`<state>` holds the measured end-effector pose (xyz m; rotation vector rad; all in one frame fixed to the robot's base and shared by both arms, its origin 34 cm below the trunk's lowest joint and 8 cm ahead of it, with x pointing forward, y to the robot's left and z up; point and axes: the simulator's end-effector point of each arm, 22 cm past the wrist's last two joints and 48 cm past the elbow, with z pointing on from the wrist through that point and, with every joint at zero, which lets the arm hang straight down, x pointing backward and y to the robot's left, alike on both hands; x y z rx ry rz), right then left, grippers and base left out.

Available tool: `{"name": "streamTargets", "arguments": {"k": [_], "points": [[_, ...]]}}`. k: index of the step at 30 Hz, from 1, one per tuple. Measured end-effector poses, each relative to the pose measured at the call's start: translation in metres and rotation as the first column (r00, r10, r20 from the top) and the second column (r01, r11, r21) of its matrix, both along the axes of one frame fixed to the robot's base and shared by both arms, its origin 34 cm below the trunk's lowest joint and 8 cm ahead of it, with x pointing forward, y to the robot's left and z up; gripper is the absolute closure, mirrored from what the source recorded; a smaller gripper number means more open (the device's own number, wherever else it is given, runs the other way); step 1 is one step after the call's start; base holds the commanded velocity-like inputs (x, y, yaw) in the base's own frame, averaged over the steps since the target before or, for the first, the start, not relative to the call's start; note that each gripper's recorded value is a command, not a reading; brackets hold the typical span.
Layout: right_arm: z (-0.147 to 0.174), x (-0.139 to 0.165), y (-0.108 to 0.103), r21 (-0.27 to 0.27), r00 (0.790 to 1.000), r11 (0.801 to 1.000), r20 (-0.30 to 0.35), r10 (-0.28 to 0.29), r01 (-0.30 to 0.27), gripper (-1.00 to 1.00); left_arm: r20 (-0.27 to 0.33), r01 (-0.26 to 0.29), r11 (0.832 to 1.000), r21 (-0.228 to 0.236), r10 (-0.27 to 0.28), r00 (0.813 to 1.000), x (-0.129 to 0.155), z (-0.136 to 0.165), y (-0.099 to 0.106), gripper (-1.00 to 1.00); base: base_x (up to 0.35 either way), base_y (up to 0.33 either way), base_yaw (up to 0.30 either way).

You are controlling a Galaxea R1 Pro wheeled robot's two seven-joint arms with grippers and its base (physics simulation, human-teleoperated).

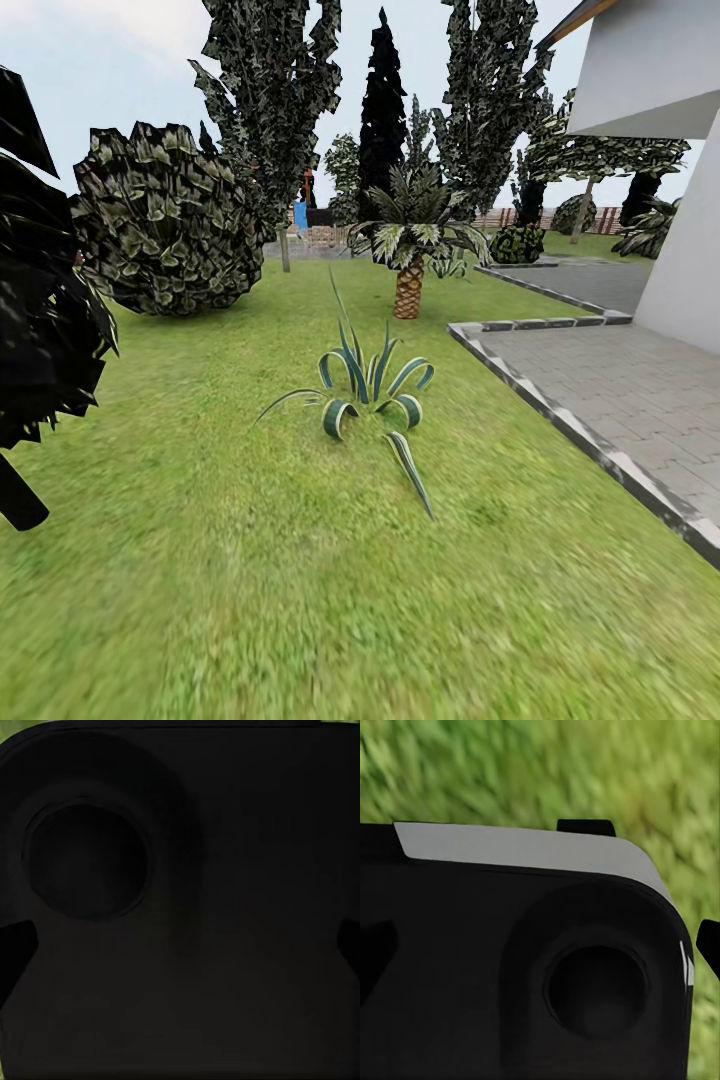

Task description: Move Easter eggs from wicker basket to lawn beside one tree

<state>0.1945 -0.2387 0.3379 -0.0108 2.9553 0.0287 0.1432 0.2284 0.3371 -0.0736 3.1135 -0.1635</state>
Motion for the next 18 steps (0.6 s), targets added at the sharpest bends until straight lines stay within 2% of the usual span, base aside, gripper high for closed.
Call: {"name": "streamTargets", "arguments": {"k": [4, 11, 18], "points": [[0.0, 0.0001, 0.0005, 0.001, 1.0, 1.0, 0.0, 0.0, 0.0, -1.0, 0.0, 0.001, 1.0, -0.002, -0.001, 1.0, 0.0, 0.0001, -0.0005, -1.0, 0.034, 0.1, 0.0], [0.0001, 0.0001, 0.0032, 0.004, 1.0, 1.0, 0.0, 0.002, -0.002, -1.0, 0.0, 0.002, 1.0, -0.004, -0.002, 1.0, -0.0001, 0.0002, -0.0009, -1.0, 0.143, 0.257, -0.012], [0.0002, 0.0001, 0.0035, 0.004, 1.0, 1.0, 0.001, 0.003, -0.003, -1.0, -0.001, 0.003, 1.0, -0.004, -0.003, 1.0, -0.0002, 0.0002, -0.001, -1.0, 0.178, 0.282, -0.185]]}}
